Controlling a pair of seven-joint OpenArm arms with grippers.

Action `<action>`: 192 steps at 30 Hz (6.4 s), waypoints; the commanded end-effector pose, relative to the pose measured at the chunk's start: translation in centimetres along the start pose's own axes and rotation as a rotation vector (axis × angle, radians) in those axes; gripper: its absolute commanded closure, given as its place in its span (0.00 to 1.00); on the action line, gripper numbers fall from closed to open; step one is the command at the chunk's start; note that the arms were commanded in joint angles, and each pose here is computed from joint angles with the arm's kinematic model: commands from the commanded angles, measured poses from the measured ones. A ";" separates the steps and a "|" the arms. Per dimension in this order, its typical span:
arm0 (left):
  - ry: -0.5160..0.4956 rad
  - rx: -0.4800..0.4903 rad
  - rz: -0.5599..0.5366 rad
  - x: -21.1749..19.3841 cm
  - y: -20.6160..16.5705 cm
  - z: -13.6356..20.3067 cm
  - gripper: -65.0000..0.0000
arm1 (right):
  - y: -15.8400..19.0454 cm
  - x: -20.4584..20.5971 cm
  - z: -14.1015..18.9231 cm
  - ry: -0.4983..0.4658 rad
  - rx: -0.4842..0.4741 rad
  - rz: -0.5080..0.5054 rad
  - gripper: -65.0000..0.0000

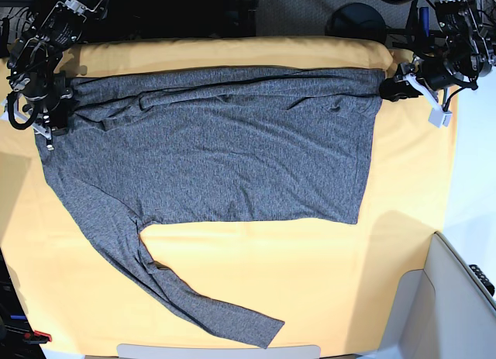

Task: Fold the T-shirt properly
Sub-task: 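Open both grippers, release the shoulder edge and raise them, then move both grippers along the shirt sides to the hem corners, then pinch the hem corners of the grey shirt with both grippers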

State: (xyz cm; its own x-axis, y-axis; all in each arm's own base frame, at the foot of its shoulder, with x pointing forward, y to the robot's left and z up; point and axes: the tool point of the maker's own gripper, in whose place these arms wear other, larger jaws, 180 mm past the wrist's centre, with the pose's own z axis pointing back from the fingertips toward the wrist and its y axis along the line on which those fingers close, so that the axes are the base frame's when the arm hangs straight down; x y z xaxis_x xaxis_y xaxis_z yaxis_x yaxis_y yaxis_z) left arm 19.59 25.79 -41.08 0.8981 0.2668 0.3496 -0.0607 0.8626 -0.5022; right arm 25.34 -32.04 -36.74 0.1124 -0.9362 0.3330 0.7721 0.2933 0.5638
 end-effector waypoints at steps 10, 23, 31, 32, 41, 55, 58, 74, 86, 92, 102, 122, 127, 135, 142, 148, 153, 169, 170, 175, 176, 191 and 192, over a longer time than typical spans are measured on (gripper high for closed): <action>-0.018 0.028 -0.037 1.7 0.3 0.6 0.67 | 3.3 1.5 0.5 -0.027 0.083 0.008 0.48; -0.096 0.070 -0.181 5.9 -0.8 3.1 0.67 | 7.9 1.7 0.8 0.017 0.250 -0.076 0.48; -0.224 0.082 -0.294 12.4 -2.9 5.3 0.67 | 8.6 5.1 -0.3 -0.009 0.256 -0.139 0.48; -0.229 0.081 -0.294 12.7 -2.9 5.3 0.67 | 9.1 5.2 -0.3 -0.011 0.267 -0.141 0.48; -0.272 0.011 -0.103 16.7 -0.5 3.6 0.67 | 12.8 9.3 -4.3 -0.082 0.266 -0.023 0.48; -0.208 0.089 -0.092 17.4 1.3 0.4 0.67 | 22.4 10.2 -9.8 -0.117 0.226 0.801 0.49; -0.216 0.090 -0.100 17.5 1.2 0.2 0.67 | 23.3 8.5 -9.9 -0.117 0.251 1.015 0.58; -0.214 0.088 -0.100 17.5 1.2 0.2 0.67 | 20.1 4.0 -9.4 -0.136 0.405 1.167 0.66; -0.215 0.103 -0.106 17.7 1.6 0.7 0.67 | 19.5 8.1 -8.2 0.009 0.509 0.996 0.66; -0.214 0.106 -0.106 17.7 1.7 0.8 0.67 | 18.9 8.0 -9.7 0.113 0.487 0.918 0.66; -0.192 0.114 -0.102 16.5 2.1 0.6 0.67 | 17.9 7.1 -11.5 0.119 0.343 1.154 0.66; -0.182 0.117 -0.098 15.9 2.4 0.4 0.67 | 14.7 6.4 -13.2 0.044 0.323 1.083 0.66; -0.180 0.118 -0.098 15.9 2.4 0.4 0.67 | 15.3 4.7 -13.5 0.061 0.350 1.080 0.66; -0.183 0.117 -0.099 16.0 2.4 0.4 0.67 | 15.8 2.6 -13.8 0.089 0.375 1.076 0.66; -0.191 0.115 -0.096 16.2 2.3 0.5 0.67 | 15.1 1.0 -14.2 0.121 0.377 1.074 0.66; -0.195 0.113 -0.092 16.4 2.3 0.4 0.67 | 14.5 0.7 -14.3 0.126 0.373 1.075 0.75; -0.223 0.102 -0.100 17.8 1.7 0.7 0.67 | 14.6 0.7 -14.3 0.126 0.373 1.077 0.92; -0.177 0.050 -0.061 23.8 -1.1 -6.2 0.56 | 13.9 0.4 -14.5 0.134 0.366 1.081 0.92; -0.173 0.034 -0.063 23.9 -1.9 -7.0 0.56 | 13.9 0.4 -14.5 0.134 0.366 1.081 0.92; -0.161 -0.005 -0.057 24.2 -4.1 -8.8 0.56 | 13.9 -0.1 -14.5 0.141 0.372 1.080 0.92; -0.158 -0.013 -0.057 24.2 -4.5 -9.0 0.56 | 14.1 -0.5 -14.5 0.145 0.377 1.079 0.92; -0.153 -0.057 -0.106 23.8 -7.8 -11.6 0.56 | 13.4 -1.2 -14.7 0.160 0.375 1.078 0.92; -0.152 -0.064 -0.107 23.7 -8.2 -11.8 0.56 | 13.4 -1.2 -14.7 0.160 0.375 1.076 0.92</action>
State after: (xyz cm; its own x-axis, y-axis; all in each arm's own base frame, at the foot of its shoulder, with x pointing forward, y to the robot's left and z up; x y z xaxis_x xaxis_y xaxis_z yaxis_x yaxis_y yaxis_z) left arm 45.02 20.11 -39.89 0.8451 0.2416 0.4769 0.0352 0.8650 -0.5006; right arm 45.69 -30.46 -39.56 0.6353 -0.2140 0.7420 0.0200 0.9651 0.2611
